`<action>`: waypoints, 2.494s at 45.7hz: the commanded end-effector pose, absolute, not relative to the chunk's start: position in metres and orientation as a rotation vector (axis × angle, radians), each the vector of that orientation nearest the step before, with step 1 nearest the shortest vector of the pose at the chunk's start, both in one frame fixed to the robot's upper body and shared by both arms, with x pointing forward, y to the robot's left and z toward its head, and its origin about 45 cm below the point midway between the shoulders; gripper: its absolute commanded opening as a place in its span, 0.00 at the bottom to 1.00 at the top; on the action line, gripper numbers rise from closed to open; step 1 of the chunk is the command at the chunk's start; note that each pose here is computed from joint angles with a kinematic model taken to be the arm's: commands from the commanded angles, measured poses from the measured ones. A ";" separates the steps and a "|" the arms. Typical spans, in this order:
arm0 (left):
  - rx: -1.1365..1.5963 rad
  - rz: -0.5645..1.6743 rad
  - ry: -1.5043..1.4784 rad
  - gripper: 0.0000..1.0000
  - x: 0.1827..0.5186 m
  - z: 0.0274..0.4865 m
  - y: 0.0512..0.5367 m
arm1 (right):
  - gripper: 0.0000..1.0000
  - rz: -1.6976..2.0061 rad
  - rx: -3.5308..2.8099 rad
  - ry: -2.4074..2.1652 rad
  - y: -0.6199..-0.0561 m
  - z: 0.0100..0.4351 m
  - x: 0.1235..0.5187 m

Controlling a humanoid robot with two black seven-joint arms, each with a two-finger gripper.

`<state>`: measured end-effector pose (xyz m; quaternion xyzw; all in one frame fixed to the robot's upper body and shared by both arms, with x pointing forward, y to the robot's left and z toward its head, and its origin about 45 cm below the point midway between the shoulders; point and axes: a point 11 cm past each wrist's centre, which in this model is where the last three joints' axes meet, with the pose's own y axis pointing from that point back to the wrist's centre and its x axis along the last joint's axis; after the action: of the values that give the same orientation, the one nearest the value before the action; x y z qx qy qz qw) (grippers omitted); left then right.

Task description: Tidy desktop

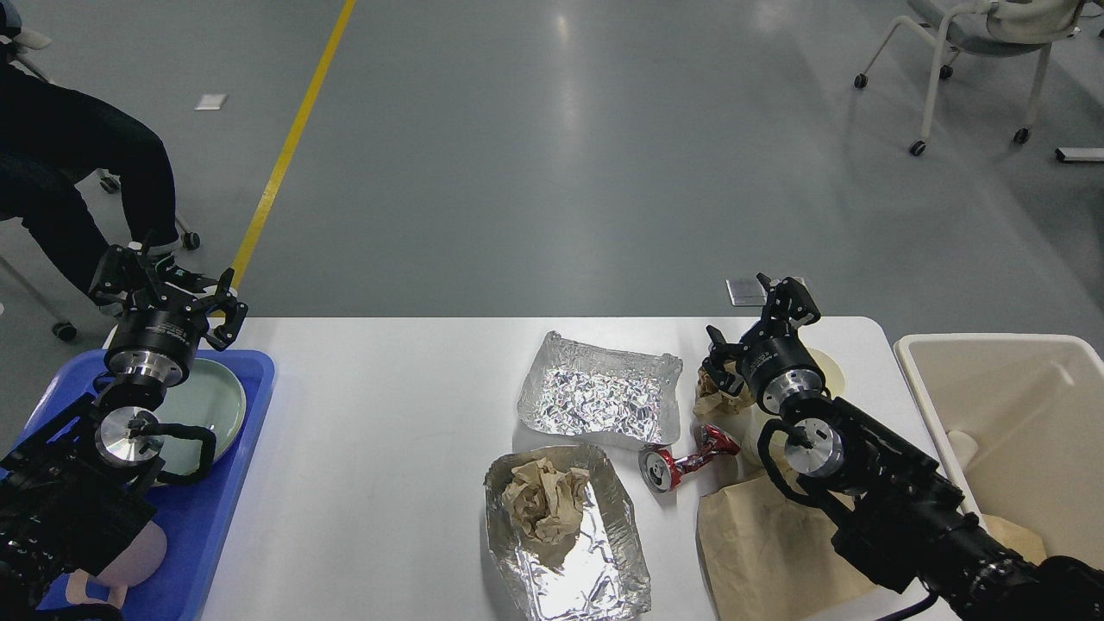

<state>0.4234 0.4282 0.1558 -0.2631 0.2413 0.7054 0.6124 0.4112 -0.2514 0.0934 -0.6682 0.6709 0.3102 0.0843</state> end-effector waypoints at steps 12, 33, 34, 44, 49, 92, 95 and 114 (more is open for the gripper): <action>-0.637 1.638 0.532 0.96 0.423 0.158 0.430 | 1.00 0.926 -1.994 2.002 -0.251 0.093 0.411; -0.640 1.635 0.533 0.97 0.422 0.158 0.430 | 1.00 0.926 -1.994 2.002 -0.251 0.093 0.411; -0.640 1.633 0.532 0.96 0.422 0.158 0.430 | 1.00 0.924 -1.993 2.002 -0.251 0.094 0.411; -0.639 1.633 0.532 0.96 0.422 0.158 0.430 | 1.00 0.926 -1.994 2.002 -0.251 0.093 0.411; -0.640 1.635 0.532 0.97 0.422 0.158 0.430 | 1.00 0.926 -1.994 2.002 -0.251 0.093 0.411; -0.641 1.635 0.531 0.97 0.422 0.158 0.430 | 1.00 0.926 -2.003 1.986 -0.249 0.098 0.415; -0.640 1.635 0.532 0.96 0.422 0.158 0.430 | 1.00 0.921 -1.995 1.989 -0.251 0.100 0.416; -0.641 1.635 0.531 0.96 0.422 0.158 0.430 | 1.00 0.856 -1.986 2.027 -0.273 0.113 0.425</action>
<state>0.4222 0.4304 0.1580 -0.2775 0.2303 0.7076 0.6077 0.4238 -0.2695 0.1109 -0.6668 0.6798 0.2918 0.0894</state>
